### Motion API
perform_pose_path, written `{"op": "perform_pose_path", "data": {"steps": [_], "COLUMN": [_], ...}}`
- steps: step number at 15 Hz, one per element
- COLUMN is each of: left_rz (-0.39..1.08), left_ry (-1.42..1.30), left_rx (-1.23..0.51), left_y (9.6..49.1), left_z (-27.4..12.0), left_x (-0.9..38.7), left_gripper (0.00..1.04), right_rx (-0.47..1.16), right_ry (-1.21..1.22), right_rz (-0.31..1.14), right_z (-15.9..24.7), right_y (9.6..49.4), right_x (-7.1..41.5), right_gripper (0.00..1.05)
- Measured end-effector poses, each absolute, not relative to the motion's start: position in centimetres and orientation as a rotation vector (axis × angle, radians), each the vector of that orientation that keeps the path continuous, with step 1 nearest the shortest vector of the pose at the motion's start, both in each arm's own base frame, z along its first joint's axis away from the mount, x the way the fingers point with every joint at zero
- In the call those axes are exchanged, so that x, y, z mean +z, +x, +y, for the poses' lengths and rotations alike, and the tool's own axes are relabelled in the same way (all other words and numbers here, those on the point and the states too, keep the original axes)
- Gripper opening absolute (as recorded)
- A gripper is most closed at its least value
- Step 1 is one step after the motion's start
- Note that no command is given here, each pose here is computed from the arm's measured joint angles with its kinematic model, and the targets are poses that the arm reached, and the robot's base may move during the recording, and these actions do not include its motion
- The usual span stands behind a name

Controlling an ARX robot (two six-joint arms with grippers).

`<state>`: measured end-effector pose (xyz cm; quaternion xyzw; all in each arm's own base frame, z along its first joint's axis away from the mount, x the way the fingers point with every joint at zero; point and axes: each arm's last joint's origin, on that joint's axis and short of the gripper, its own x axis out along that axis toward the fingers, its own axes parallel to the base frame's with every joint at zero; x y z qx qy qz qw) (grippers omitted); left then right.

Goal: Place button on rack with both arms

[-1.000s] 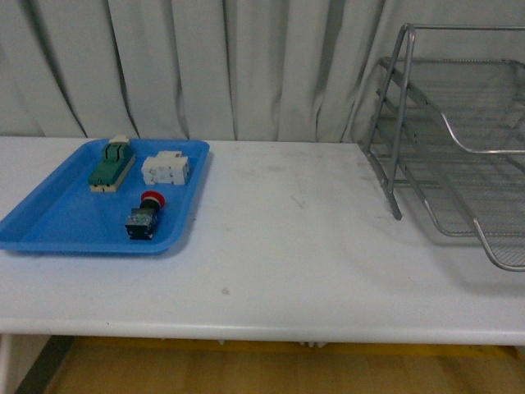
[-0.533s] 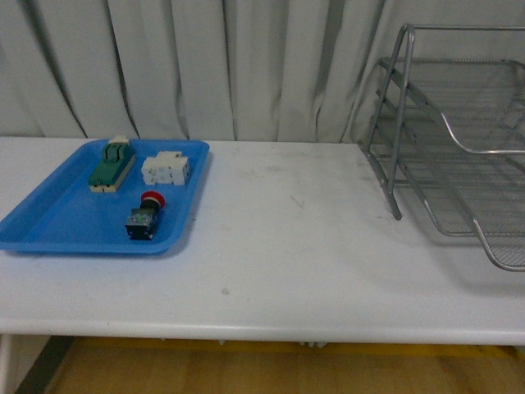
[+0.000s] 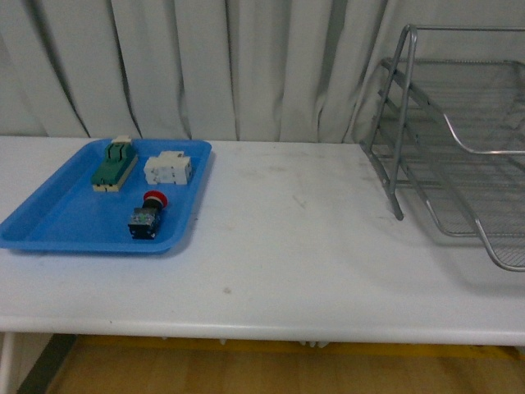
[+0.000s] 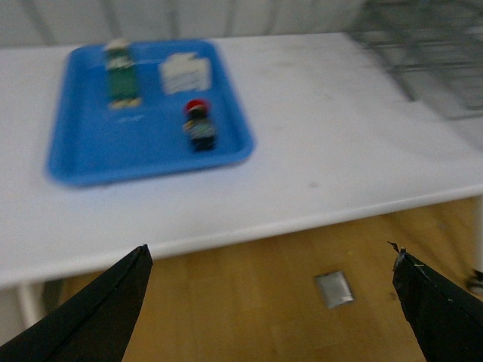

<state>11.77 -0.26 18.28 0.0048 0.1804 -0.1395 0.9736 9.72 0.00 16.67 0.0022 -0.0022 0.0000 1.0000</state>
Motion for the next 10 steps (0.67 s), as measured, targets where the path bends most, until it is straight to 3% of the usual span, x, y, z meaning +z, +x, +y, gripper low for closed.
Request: {"op": "perform_pose_path", "data": {"steps": [1,4,7,10], "left_rz": [0.331,0.377,0.58,0.684], "left_ry": [0.025,-0.006,-0.018,-0.065], "left_rx": [-0.385,-0.384,-0.366,-0.233], "left_y": [13.8,22.9,32.5,39.4], "left_z": [-1.2,-2.7,-6.0,-6.1], "left_x": [20.0,21.8,19.9,18.0], "left_gripper": [0.98,0.98,0.98,0.98], "right_rx": [0.0,0.0,0.0,0.0], "right_ry": [0.003,0.003,0.003,0.003], "right_rz": [-0.004,-0.005,-0.004,-0.004], "right_z": [0.0,0.0,0.0,0.0], "right_y": [9.7,9.7,9.7,9.7], "right_x": [16.7,16.7,16.7,16.7], "right_gripper": [1.0,0.98,0.98,0.98]}}
